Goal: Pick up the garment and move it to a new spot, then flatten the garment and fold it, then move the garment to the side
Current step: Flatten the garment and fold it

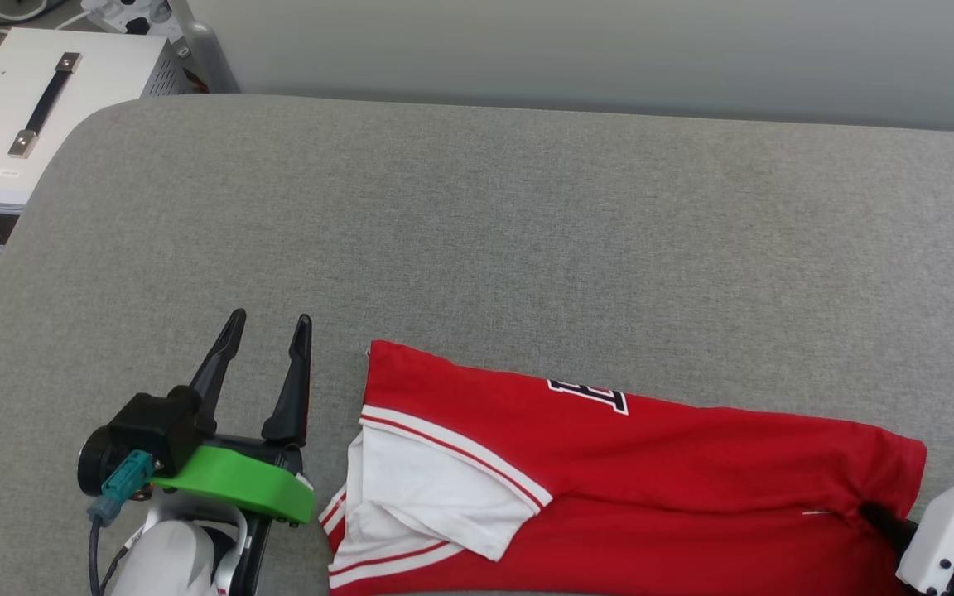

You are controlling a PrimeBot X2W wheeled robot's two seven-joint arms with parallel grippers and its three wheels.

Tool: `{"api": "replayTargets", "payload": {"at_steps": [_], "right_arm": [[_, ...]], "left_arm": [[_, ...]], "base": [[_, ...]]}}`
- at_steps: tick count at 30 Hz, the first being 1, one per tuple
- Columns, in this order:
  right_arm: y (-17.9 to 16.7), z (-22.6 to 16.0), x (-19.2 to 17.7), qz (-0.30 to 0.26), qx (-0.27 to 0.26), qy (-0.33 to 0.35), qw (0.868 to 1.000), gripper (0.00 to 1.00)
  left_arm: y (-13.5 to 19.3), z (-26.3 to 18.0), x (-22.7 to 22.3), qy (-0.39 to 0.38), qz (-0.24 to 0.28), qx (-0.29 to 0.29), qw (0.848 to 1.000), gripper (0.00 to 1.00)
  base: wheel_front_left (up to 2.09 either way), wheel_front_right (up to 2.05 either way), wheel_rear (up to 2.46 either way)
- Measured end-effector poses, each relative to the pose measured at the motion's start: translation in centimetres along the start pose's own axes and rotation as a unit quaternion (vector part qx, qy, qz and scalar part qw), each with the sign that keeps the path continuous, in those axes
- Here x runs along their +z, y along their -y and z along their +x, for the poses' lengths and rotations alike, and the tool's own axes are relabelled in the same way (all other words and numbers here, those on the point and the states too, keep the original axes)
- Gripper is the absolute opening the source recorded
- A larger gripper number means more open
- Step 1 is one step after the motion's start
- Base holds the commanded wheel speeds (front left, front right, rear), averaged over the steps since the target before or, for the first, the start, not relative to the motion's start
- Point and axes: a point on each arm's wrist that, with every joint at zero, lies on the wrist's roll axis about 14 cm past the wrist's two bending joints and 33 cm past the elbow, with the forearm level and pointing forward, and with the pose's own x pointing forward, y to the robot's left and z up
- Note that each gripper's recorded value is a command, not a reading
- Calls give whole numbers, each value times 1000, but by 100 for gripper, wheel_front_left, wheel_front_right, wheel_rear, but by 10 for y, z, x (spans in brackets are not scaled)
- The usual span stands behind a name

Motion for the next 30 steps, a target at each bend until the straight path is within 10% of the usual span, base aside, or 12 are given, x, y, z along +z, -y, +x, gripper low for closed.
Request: {"api": "replayTargets", "payload": {"at_steps": [15, 30], "right_arm": [[63, -34, 37, 0, -75, 83, 994, 0], [-10, -62, 36, 1, 38, 116, 993, 0]], "left_arm": [[8, -1, 0, 1, -7, -10, 1000, 100], [18, -18, 15, 21, -21, -19, 999, 100]], "base": [[0, 0, 0], [0, 0, 0]]}}
